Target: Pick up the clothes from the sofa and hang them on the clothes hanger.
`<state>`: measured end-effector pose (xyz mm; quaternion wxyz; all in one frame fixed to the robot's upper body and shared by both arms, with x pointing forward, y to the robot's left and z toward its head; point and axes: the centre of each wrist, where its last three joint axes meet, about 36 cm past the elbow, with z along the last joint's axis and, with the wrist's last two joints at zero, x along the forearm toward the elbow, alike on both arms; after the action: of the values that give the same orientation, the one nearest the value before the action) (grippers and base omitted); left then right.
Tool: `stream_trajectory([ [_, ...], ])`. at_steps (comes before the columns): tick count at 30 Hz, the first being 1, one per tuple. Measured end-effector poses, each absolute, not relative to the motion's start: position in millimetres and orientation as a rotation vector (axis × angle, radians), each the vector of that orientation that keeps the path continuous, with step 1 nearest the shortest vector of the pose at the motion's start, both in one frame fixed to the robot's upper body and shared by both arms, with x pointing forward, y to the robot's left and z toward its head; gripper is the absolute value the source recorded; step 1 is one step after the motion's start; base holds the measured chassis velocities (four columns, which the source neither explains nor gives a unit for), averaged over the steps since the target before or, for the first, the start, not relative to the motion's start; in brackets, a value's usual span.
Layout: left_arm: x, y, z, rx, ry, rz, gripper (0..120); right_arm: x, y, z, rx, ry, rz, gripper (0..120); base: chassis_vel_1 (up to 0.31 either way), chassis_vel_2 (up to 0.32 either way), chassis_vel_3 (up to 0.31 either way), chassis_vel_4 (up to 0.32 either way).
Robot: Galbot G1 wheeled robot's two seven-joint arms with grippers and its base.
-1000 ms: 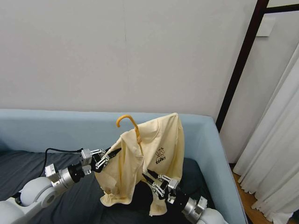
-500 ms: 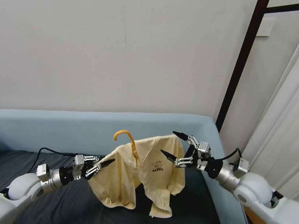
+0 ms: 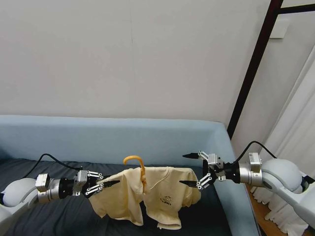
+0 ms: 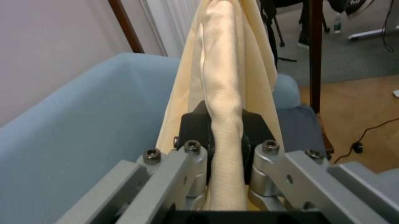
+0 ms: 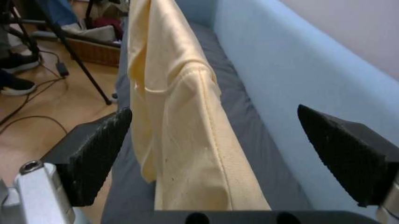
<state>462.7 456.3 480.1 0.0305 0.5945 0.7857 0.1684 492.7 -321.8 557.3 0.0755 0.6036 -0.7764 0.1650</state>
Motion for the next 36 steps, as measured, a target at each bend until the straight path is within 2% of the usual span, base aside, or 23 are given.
stream_trajectory([
  [6,461,445,479,1.854,2.399,0.513,7,510,-316,541,1.842,-2.256,0.403,100,0.000,0.000,0.000,0.000],
  [10,460,440,479,1.859,2.395,0.507,7,521,-315,539,1.879,-2.201,0.399,93,0.000,0.000,0.000,0.000],
  [12,459,440,479,1.860,2.396,0.510,7,529,-314,543,1.919,-2.147,0.401,82,0.000,0.000,0.000,0.000],
  [13,459,440,479,1.860,2.396,0.510,7,529,-314,543,1.919,-2.147,0.401,82,0.000,0.000,0.000,0.000],
  [17,459,440,477,1.861,2.398,0.512,7,538,-312,552,1.970,-2.077,0.419,64,0.000,0.000,0.000,0.000],
  [18,459,440,477,1.861,2.398,0.512,7,538,-312,552,1.970,-2.077,0.419,64,0.000,0.000,0.000,0.000],
  [21,459,438,478,1.861,2.394,0.511,7,543,-311,556,1.998,-2.022,0.450,49,0.000,0.000,0.000,0.000],
  [23,459,438,478,1.862,2.391,0.511,7,544,-310,556,2.003,-2.010,0.457,45,0.000,0.000,0.000,0.000],
  [27,457,432,479,1.876,2.378,0.509,7,547,-305,556,2.016,-1.994,0.474,26,0.000,0.000,0.000,0.000],
  [28,457,432,479,1.876,2.378,0.509,7,547,-305,556,2.016,-1.994,0.474,26,0.000,0.000,0.000,0.000],
  [31,457,429,479,1.882,2.376,0.508,7,549,-300,559,2.028,-1.991,0.484,13,0.000,0.000,0.000,0.000],
  [36,457,430,478,1.879,2.383,0.511,7,553,-295,564,2.044,-1.988,0.492,7,0.000,0.000,0.000,0.000],
])
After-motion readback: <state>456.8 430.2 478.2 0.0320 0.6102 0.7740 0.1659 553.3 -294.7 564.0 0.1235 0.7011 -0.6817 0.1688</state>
